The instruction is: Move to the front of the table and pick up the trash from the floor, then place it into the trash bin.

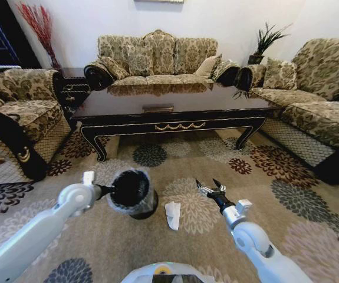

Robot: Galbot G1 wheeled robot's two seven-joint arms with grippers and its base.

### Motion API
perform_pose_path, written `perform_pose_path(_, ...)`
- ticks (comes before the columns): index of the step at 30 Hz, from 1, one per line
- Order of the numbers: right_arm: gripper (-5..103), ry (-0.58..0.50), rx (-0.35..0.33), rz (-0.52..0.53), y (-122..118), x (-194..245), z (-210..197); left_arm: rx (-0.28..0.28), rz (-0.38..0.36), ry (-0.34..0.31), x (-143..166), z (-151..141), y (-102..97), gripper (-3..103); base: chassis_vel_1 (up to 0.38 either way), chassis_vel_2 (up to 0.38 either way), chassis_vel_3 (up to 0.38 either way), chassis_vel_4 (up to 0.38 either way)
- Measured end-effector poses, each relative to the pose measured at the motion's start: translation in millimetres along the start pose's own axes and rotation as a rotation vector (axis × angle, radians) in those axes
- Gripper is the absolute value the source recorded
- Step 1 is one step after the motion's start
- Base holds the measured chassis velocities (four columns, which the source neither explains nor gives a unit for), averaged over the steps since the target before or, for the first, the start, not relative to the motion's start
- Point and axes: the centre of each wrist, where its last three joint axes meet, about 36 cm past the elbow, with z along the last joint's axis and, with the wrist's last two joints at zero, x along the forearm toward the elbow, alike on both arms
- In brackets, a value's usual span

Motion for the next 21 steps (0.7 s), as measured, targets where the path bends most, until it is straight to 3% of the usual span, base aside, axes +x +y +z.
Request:
perform_pose_path(3,100,0.047,0.025,0.016,-3,-8,36,0.042,-0.016,-0.004,-3,-1,28.2,2,0.000,0.000,0.000,0.000)
perform_pose_path(11,100,0.136,0.003,0.004,14,-26,93,0.102,-0.073,0.031,-8,25,67.7,2,0.000,0.000,0.000,0.000)
perform_pose_path(17,100,0.186,0.015,-0.012,25,-30,126,0.117,-0.076,0.048,-9,40,71.6,2,0.000,0.000,0.000,0.000)
perform_pose_path(21,100,0.206,0.047,-0.041,38,-35,146,0.117,-0.059,0.053,-10,48,63.6,2,0.000,0.000,0.000,0.000)
